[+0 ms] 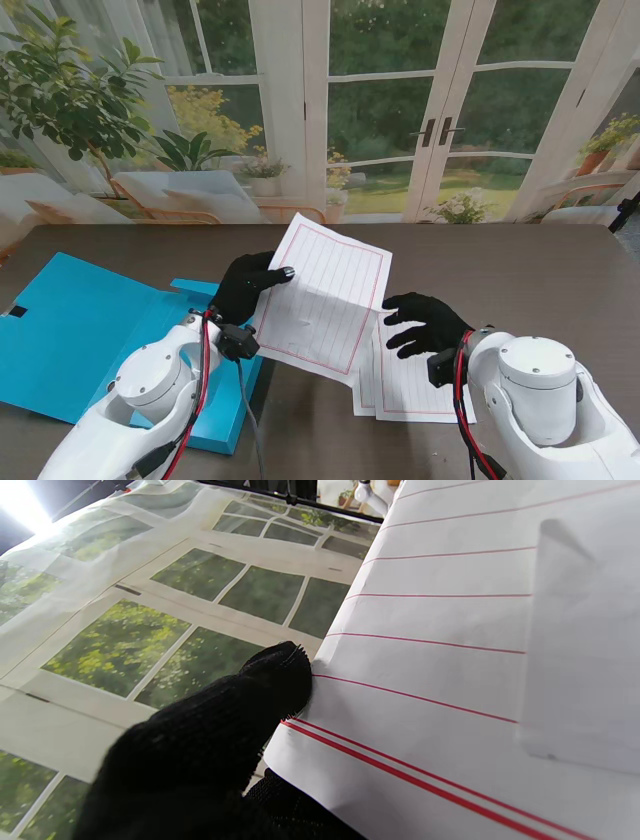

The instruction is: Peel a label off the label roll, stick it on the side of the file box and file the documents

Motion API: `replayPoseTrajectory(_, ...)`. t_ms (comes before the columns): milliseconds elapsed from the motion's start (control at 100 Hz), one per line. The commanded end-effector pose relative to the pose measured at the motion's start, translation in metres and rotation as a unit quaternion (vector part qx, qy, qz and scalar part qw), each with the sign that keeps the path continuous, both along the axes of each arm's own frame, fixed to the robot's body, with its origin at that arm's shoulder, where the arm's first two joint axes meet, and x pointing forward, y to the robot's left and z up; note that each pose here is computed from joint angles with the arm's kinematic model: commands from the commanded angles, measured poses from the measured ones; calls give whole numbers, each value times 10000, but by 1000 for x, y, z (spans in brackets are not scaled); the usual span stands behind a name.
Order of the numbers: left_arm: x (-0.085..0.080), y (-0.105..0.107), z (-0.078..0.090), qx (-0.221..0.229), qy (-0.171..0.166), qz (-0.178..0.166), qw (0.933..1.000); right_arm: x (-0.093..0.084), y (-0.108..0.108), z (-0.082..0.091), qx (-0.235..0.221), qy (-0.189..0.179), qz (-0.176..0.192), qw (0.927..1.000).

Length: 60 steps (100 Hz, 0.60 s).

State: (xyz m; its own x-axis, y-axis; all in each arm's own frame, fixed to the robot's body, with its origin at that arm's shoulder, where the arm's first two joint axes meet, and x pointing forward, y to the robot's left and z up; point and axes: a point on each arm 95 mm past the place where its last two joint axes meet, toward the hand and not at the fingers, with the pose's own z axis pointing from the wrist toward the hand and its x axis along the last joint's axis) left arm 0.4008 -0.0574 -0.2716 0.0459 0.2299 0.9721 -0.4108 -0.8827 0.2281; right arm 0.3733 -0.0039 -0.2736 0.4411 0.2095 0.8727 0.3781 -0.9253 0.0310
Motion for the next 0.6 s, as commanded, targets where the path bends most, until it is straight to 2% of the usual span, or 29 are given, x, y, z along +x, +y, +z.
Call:
replayPoseTrajectory(0,-6,12,3,125,-11,84,9999,-2,1,-5,-147,-56,86,9998)
replayPoseTrajectory(170,-16,51,11,436,-7,519,9977,-2,-3,-7,-406,-329,184,9985)
replayPoseTrajectory(310,-24,83,14,757,43,862,9934,-1,-4,-8,-665,-573,259,9958)
replayPoseTrajectory(590,-33,130,0,1193,463,1372,9822,-4,0,-10,-745,-608,274,9950)
